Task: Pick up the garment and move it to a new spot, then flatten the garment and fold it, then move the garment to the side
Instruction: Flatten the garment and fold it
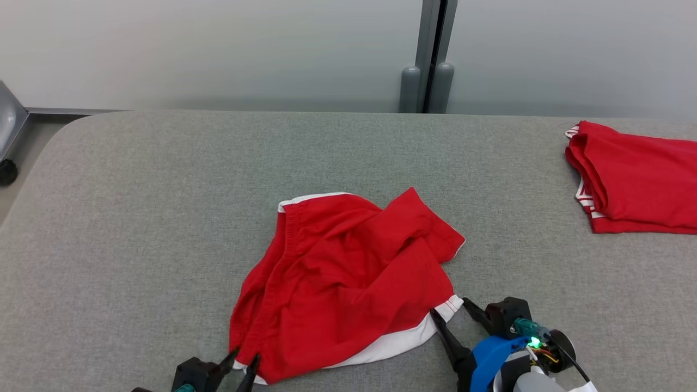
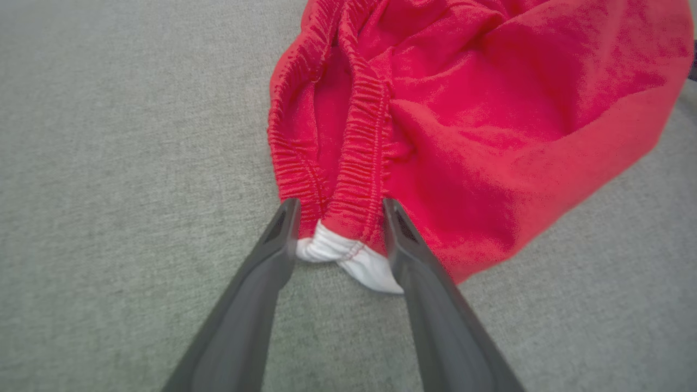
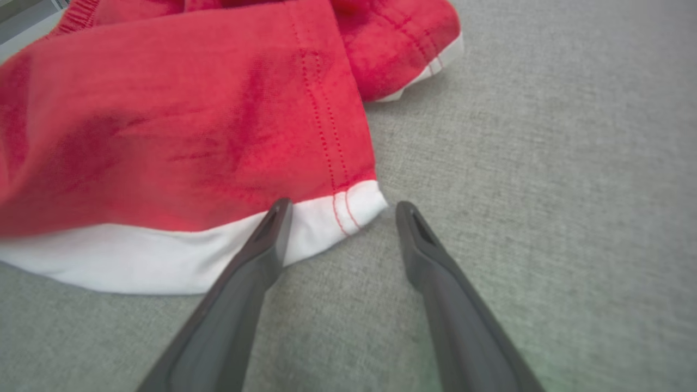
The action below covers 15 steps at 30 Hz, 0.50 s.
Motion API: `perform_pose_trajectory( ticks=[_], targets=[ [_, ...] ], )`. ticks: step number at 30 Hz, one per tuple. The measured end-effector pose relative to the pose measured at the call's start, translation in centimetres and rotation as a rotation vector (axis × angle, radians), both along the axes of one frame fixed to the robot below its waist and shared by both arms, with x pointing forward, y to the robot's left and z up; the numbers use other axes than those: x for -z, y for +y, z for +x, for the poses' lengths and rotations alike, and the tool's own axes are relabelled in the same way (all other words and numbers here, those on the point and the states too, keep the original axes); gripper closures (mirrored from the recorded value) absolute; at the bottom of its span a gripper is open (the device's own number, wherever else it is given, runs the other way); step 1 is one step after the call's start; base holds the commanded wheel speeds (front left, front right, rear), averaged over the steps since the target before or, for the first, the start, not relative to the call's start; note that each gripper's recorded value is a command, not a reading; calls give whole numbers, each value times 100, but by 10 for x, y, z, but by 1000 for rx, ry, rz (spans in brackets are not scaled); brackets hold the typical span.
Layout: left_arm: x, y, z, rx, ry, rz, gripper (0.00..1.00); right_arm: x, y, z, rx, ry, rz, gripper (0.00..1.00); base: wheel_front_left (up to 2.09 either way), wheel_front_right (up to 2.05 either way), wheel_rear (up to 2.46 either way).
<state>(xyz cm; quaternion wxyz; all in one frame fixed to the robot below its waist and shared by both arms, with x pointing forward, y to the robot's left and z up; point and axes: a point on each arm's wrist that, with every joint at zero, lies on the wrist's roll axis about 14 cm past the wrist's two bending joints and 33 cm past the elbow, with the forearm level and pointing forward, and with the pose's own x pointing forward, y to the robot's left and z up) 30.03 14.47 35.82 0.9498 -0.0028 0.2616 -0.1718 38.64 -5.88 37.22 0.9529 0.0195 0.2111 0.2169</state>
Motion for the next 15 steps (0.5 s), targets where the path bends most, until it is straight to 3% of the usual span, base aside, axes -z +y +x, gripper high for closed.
perform_pose_trajectory(
  ticks=[1, 2, 3, 4, 10, 15],
  targets=[
    [1, -1, -2, 2, 6, -1, 63, 1, 0, 0, -2, 5, -1, 0, 0, 0, 0],
    [2, -1, -3, -4, 12, -11, 88, 3, 2, 1, -5, 12, -2, 0, 0, 0, 0],
    [3, -2, -3, -11, 15, -20, 100, 4, 3, 0, -9, 19, 0, 32, 0, 0, 0],
    [3, -3, -4, -9, 19, -23, 100, 5, 5, -1, -11, 25, 9, 100, 0, 0, 0],
    [-5, -15, -1, -16, -8, -93, 100, -4, 10, 3, 1, 13, 54, 100, 0, 0, 0],
    [-39, -29, 22, -7, -127, -187, 100, -43, -5, 30, 66, -116, 115, 100, 0, 0, 0]
  ],
)
